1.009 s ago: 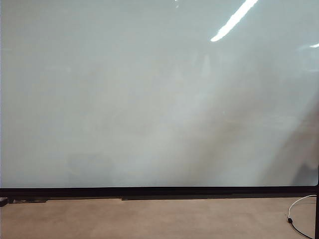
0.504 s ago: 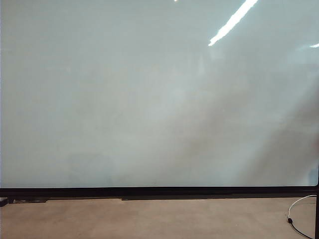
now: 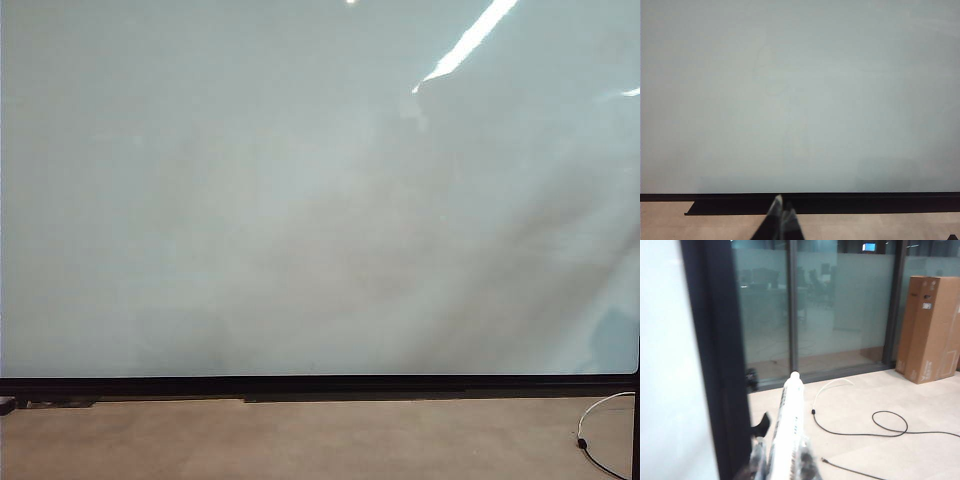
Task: Pick up the pen on the shelf to the right of the whiteboard and draw a check mark.
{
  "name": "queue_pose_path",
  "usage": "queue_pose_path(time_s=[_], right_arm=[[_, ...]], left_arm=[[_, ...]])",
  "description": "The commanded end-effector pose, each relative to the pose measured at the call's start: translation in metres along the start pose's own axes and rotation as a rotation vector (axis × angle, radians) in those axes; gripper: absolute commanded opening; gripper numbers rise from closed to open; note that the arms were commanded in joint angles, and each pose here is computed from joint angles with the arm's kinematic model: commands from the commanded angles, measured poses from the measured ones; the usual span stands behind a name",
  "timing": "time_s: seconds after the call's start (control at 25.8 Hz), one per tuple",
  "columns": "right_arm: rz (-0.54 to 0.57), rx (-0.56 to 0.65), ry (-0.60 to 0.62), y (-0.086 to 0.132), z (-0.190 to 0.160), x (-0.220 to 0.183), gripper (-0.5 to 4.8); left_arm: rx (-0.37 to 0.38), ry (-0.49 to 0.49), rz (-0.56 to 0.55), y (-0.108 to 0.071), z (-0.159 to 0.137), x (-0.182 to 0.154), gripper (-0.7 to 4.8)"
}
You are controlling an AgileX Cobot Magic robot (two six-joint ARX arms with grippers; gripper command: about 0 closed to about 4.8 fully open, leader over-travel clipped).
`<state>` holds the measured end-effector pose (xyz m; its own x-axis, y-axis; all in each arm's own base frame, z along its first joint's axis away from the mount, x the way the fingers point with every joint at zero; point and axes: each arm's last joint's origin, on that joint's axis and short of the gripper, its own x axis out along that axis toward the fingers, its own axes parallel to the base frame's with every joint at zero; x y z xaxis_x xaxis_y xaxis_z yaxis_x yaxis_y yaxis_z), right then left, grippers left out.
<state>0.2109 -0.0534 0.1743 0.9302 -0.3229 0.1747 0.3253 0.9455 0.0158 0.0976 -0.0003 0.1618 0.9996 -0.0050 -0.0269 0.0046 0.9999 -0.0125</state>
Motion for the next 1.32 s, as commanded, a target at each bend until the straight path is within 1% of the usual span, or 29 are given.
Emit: queue_pose_path(time_s=[0.04,0.43,0.54,0.7,0.97,1.12,1.2,1.32], right_arm=[[-0.006,0.013,-0.011,0.011,0.001,-0.014,-0.02],[0.085,0.054,-0.015,0.046,0.003,-0.056,-0.03],[0.198,0.075,-0.030,0.064,0.007,-0.065,-0.02],[0.301,0.105,-0.027,0.080,0.009,-0.074,-0.02],[0.441,0.210,-0.015,0.098,0.012,-0.086,-0.02],[0.539,0.219,-0.015,0.107,0.015,-0.090,-0.02],[0.640,0.207,0.000,0.115,0.018,-0.087,-0.02],[0.731,0.192,0.024,0.124,0.022,-0.081,-0.02]], left_arm=[[0.005,-0.010,0.000,0.000,0.002,0.000,-0.04],[0.005,-0.009,0.000,0.000,0.002,0.000,-0.04],[0.005,-0.009,0.000,0.000,0.002,0.000,-0.04],[0.005,-0.009,0.000,0.000,0.002,0.000,-0.05],[0.005,-0.009,0.000,0.000,0.002,0.000,-0.04],[0.005,-0.008,0.000,0.000,0.001,0.000,-0.04],[0.005,-0.009,0.000,0.000,0.002,0.000,-0.04],[0.005,-0.009,0.000,0.000,0.002,0.000,-0.05]])
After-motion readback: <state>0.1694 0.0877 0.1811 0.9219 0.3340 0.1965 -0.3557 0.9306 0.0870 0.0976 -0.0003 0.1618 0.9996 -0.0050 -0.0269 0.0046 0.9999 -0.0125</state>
